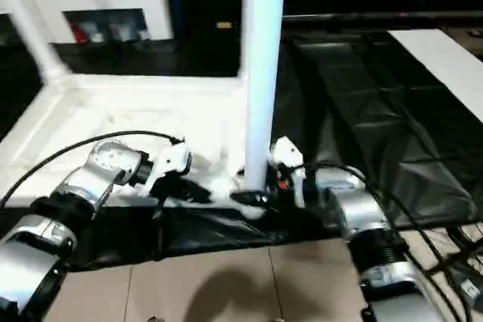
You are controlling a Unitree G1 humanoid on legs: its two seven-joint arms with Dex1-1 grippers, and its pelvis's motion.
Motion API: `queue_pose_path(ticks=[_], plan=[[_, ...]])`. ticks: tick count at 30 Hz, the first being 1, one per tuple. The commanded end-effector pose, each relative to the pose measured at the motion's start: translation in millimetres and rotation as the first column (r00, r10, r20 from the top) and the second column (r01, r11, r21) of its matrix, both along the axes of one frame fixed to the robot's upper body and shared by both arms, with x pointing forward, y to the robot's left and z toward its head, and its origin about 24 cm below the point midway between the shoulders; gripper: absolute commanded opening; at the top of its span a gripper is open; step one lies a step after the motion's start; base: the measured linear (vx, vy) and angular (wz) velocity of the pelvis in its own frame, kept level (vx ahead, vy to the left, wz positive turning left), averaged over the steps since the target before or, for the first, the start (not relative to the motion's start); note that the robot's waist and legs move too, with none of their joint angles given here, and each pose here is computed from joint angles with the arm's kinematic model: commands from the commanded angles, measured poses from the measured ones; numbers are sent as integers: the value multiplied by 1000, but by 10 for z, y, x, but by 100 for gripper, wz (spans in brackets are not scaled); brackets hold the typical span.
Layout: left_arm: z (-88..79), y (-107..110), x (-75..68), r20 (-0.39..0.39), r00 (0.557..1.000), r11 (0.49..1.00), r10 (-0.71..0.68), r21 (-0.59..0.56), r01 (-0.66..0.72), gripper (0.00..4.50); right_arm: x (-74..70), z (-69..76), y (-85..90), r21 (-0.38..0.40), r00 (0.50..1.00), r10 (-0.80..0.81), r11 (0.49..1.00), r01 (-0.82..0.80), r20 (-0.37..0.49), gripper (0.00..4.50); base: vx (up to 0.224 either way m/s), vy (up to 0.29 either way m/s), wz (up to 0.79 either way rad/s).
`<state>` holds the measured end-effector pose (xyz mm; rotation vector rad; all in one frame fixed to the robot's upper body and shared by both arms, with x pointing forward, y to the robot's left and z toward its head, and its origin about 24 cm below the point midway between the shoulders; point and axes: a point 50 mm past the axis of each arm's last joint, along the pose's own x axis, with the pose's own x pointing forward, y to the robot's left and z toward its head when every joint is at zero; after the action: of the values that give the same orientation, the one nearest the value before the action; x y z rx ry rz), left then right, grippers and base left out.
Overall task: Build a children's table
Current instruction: Rotate leg to tighten
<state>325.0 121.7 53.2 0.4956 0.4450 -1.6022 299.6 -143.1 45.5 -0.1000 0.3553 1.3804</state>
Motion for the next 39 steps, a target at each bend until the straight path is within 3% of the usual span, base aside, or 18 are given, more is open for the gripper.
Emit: queue_pose_path(ticks=[1,8,13,15,16,18,21,26,30,32,33,34,38,39], plan=[[14,-82,13,15,999,999,-35,30,35,0,-125,-118,163,-22,989,130,991,-132,-73,247,0,0,0],[18,-80,19,2,999,999,-44,25,44,0,-170,-105,235,7,976,182,983,-182,-120,218,0,0,0],[16,-108,95,35,995,995,95,-5,-95,0,-29,-113,224,44,996,-70,996,73,-62,217,0,0,0],[29,-157,143,45,982,983,182,-39,-180,0,86,-148,221,42,964,-266,963,266,-22,215,0,0,0],[31,-165,149,47,980,981,192,-44,-190,0,99,-152,221,44,957,-290,956,290,-17,212,0,0,0],[35,-204,171,57,970,970,237,-61,-234,0,160,-171,220,51,916,-402,915,401,2,208,0,0,0],[20,-358,206,65,938,938,339,-97,-332,0,257,-266,264,26,785,-619,785,618,15,205,0,0,0],[8,-641,187,54,908,903,415,-148,-404,0,337,-347,449,-1,612,-790,613,790,-13,199,0,0,0],[-16,-741,137,51,918,911,394,-153,-383,0,361,-322,627,9,606,-795,606,795,-17,199,0,0,0],[-34,-738,113,54,931,925,362,-147,-351,0,360,-275,724,40,654,-757,653,756,-7,199,0,0,0],[-34,-738,113,54,931,925,362,-147,-351,0,360,-275,724,40,654,-757,653,756,-7,199,0,0,0],[-37,-729,109,55,933,927,356,-143,-346,0,360,-262,735,50,661,-750,660,749,-4,255,0,0,0],[-48,-601,103,80,946,945,314,-119,-304,0,328,-237,713,76,731,-683,728,681,-2,271,0,0,0],[-48,-587,97,79,949,948,304,-118,-294,0,326,-236,694,73,736,-677,735,675,10,302,0,0,0]])
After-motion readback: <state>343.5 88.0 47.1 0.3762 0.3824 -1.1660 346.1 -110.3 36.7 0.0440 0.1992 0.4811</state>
